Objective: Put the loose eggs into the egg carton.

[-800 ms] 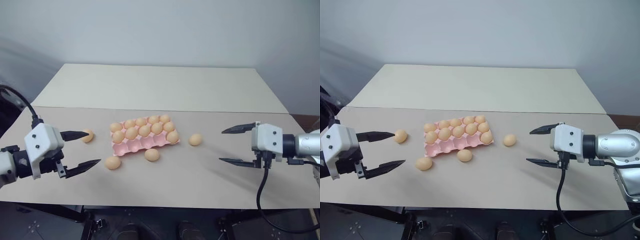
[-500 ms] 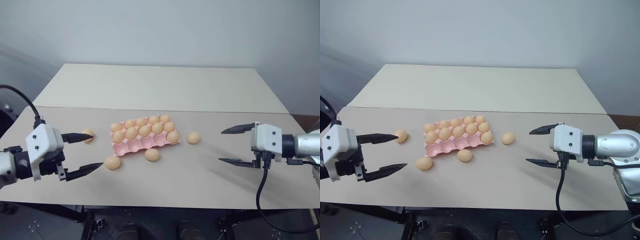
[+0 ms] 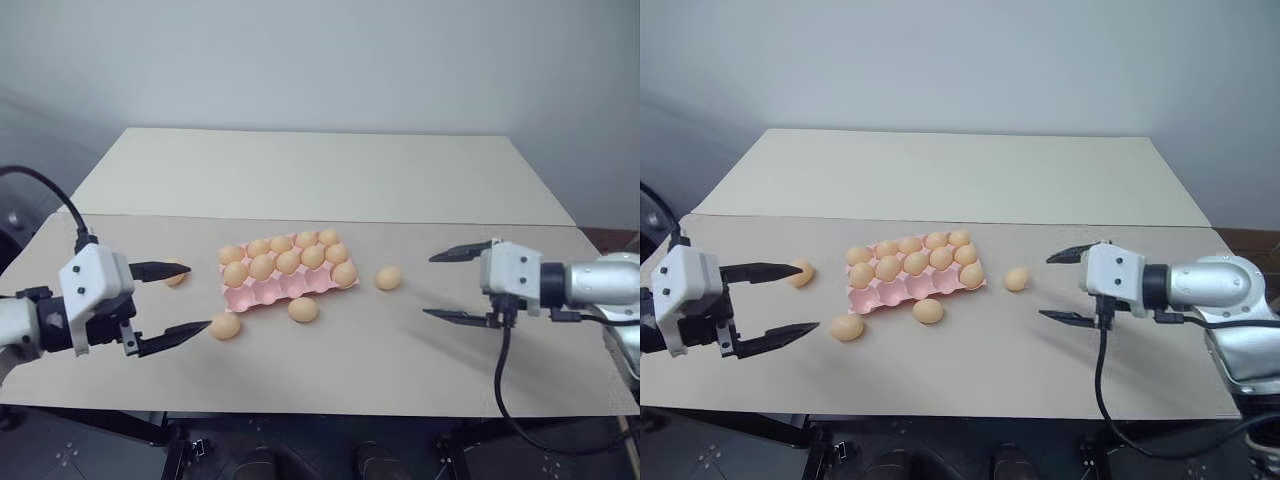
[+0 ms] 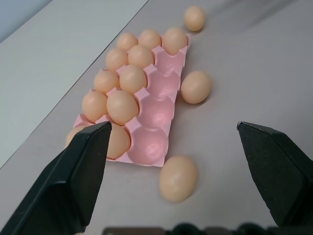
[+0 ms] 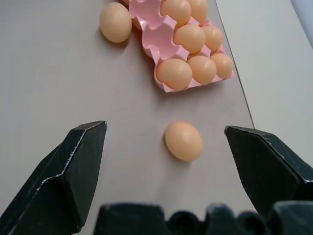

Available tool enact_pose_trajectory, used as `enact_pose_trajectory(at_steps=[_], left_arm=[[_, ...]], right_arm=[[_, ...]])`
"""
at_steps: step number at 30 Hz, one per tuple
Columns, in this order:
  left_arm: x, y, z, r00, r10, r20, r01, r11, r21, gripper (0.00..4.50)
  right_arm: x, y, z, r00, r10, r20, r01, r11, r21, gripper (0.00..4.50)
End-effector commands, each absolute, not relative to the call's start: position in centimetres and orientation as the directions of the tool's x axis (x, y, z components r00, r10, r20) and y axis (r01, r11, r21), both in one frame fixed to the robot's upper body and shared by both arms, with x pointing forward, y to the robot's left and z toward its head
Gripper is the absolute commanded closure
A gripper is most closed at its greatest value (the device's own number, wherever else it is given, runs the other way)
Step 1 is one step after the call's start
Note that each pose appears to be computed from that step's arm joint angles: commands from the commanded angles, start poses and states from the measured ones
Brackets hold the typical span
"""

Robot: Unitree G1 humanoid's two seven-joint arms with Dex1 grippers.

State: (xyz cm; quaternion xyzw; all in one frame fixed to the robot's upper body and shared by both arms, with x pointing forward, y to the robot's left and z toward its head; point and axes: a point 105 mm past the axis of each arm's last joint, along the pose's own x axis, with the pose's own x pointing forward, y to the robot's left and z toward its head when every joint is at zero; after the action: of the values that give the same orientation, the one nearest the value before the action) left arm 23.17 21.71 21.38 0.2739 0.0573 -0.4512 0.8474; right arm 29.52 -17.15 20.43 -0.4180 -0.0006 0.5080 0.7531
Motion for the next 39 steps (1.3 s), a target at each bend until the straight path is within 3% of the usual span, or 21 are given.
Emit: enact_pose_trajectory(at_steps=[1, 6, 14, 31, 34, 39], left_arm=[[23.3, 21.2, 21.7, 0.560, -0.753, -0.345, 0.808, 0.403, 0.430, 0.04], [23.8, 20.3, 21.7, 0.531, -0.782, -0.326, 0.820, 0.376, 0.431, 0.04], [23.8, 19.7, 21.1, 0.525, -0.791, -0.315, 0.822, 0.376, 0.427, 0.04], [23.7, 19.4, 20.5, 0.538, -0.782, -0.315, 0.817, 0.391, 0.424, 0.04], [23.8, 19.5, 20.4, 0.541, -0.779, -0.315, 0.816, 0.397, 0.420, 0.00], [23.8, 19.9, 20.3, 0.553, -0.769, -0.319, 0.811, 0.410, 0.417, 0.00]], right_arm=[[31.0, -16.9, 20.3, 0.492, 0.746, -0.449, -0.768, 0.130, -0.626, 0.00], [33.8, -16.4, 19.4, 0.498, 0.725, -0.475, -0.782, 0.140, -0.607, 0.00], [35.7, -15.1, 18.0, 0.463, 0.733, -0.499, -0.773, 0.058, -0.632, 0.00], [39.7, -14.1, 14.2, 0.504, 0.678, -0.535, -0.771, 0.075, -0.632, 0.00], [39.6, -13.9, 14.4, 0.501, 0.691, -0.521, -0.762, 0.066, -0.644, 0.62], [39.4, -13.7, 14.5, 0.498, 0.701, -0.510, -0.755, 0.062, -0.653, 2.29]])
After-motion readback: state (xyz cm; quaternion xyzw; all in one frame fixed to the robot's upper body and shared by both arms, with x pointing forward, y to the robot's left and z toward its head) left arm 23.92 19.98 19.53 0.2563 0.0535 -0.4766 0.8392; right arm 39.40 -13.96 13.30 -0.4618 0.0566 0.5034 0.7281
